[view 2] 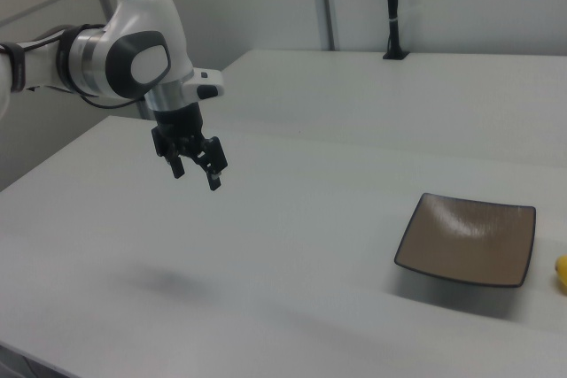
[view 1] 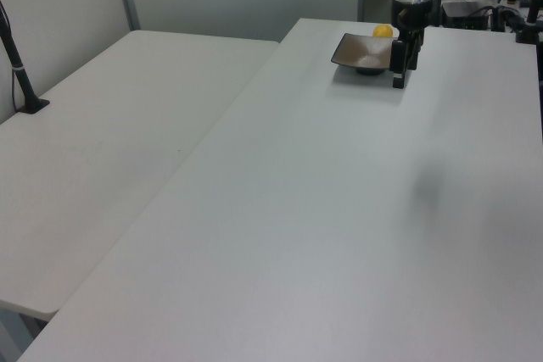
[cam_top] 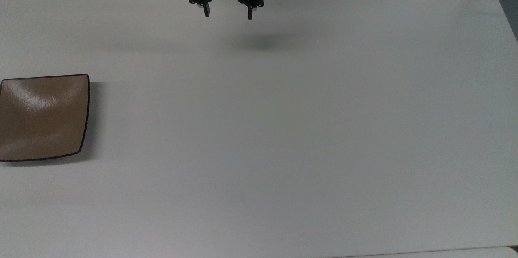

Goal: Put potatoes on a ceramic plate
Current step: 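Move the open gripper toward the yellow potato beside the brown plate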

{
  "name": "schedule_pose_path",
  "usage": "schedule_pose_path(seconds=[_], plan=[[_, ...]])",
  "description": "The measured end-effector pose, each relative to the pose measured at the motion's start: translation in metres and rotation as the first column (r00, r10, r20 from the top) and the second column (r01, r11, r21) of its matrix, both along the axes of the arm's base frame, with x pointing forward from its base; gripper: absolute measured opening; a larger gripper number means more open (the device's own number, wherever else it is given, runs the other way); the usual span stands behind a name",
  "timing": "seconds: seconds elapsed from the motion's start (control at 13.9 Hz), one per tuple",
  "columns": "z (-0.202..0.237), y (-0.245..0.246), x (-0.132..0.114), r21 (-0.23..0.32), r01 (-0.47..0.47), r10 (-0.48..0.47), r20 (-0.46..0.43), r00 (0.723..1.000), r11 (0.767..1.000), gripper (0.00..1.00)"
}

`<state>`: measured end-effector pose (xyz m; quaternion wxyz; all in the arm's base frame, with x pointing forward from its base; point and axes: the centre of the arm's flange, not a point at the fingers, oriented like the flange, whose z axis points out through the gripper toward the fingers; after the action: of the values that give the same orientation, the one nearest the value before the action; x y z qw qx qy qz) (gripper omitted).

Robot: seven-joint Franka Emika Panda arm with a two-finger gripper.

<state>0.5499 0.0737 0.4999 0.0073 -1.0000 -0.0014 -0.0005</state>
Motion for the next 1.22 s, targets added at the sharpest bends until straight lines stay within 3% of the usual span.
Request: schedule_pose_path(seconds=[1.0, 1.22], plan=[[0.004, -0.015, 0.004, 0.002, 0.029, -0.029, 0.017, 0.999, 1.000, 1.00], [0.012, -0.038, 0.010, 0.008, 0.086, -0.086, 0.057, 0.995, 0.996, 1.00]])
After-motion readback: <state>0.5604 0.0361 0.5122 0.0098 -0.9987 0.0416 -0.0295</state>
